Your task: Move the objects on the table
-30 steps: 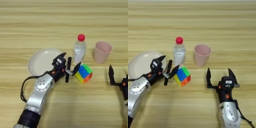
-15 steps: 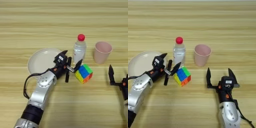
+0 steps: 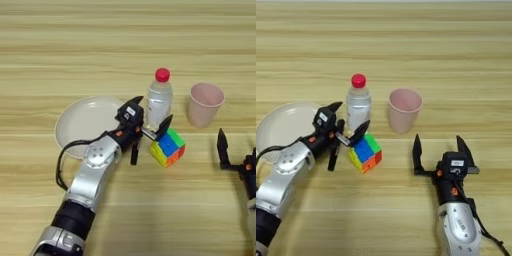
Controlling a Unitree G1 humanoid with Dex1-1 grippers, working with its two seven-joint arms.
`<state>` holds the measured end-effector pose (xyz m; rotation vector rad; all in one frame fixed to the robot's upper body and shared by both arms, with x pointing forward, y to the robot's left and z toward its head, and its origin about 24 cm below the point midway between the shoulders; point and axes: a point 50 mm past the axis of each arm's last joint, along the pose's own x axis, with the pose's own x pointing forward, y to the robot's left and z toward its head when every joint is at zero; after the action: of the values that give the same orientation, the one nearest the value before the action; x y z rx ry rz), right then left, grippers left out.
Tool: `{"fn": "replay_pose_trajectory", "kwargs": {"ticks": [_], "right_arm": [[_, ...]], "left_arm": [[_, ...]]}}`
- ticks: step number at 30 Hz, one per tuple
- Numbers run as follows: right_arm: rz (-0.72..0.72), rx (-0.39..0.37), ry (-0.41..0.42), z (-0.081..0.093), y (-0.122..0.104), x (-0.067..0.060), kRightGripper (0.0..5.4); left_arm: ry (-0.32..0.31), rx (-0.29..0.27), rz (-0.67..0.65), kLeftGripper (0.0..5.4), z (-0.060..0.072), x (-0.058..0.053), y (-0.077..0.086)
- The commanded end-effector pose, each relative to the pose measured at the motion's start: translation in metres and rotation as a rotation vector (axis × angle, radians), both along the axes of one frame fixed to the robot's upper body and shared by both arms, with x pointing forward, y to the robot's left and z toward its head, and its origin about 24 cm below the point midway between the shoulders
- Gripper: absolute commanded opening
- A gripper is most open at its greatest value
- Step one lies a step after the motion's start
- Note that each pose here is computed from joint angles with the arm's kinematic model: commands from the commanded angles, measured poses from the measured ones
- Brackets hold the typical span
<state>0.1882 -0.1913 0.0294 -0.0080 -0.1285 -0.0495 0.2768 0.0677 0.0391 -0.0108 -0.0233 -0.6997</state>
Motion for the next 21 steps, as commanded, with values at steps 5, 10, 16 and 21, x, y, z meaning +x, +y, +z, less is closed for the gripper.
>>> {"fn": "replay_pose_trajectory", "kwargs": {"ticks": [5,10,16,21], "right_arm": [[-0.012,-0.001,-0.004,0.001,0.000,0.001,5.40],[-0.014,-0.003,-0.007,0.001,-0.001,0.001,5.40],[-0.016,-0.004,-0.008,0.001,-0.001,0.001,5.40],[-0.017,-0.005,-0.008,0.001,-0.001,0.001,5.40]], "left_arm": [[-0.002,0.012,-0.003,5.37,-0.002,0.010,-0.006],[-0.015,0.003,-0.008,5.37,0.002,0.012,-0.008],[-0.011,0.001,-0.011,5.37,0.001,0.015,-0.011],[-0.005,-0.002,-0.010,5.37,0.001,0.019,-0.014]]}}
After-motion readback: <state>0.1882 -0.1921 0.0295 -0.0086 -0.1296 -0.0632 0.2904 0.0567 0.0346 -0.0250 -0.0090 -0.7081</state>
